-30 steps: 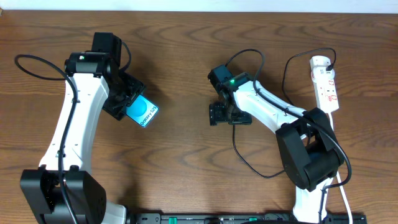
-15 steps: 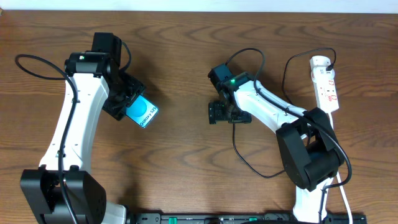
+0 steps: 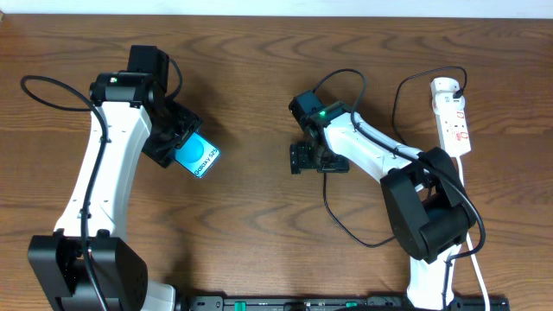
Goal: Plug charger to phone and switch on socket
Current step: 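Lower the right gripper around the USB-C plug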
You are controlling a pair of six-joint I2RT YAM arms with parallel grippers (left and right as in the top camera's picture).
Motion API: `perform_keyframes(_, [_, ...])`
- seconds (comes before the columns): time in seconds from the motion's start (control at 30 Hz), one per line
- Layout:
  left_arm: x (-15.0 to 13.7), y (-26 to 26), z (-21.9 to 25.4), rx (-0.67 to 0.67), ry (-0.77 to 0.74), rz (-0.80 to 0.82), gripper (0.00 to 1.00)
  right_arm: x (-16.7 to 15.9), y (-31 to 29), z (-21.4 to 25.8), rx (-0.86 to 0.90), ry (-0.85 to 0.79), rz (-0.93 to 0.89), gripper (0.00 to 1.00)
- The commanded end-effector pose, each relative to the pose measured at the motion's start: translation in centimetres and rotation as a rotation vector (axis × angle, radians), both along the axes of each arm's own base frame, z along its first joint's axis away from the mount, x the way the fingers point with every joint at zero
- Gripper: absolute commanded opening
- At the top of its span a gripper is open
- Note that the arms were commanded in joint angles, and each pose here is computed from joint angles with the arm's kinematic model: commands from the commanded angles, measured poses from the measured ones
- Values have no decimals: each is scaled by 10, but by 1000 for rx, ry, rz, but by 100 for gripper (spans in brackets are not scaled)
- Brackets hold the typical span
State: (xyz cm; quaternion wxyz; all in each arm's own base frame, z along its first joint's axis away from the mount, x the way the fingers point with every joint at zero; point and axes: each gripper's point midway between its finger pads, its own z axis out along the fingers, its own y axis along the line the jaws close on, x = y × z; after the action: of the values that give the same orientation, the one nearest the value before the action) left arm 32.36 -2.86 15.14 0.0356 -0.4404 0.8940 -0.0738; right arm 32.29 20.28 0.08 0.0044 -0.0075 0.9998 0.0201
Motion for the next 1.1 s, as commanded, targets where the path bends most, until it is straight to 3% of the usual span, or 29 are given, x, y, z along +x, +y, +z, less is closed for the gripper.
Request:
perform_keyframes(0.0, [-1, 1, 3, 15, -8, -11, 7, -2, -3, -5, -9, 12, 3, 86])
perform_keyframes(0.7, [-1, 1, 3, 17, -9, -23, 7, -2, -3, -5, -10, 13, 3, 48])
perform_keyframes(0.97, [-1, 1, 3, 17, -9, -26, 7, -2, -3, -5, -10, 13, 3, 43])
perform_keyframes(1.07, [-1, 2, 3, 17, -9, -26, 7, -2, -3, -5, -10, 13, 3, 34])
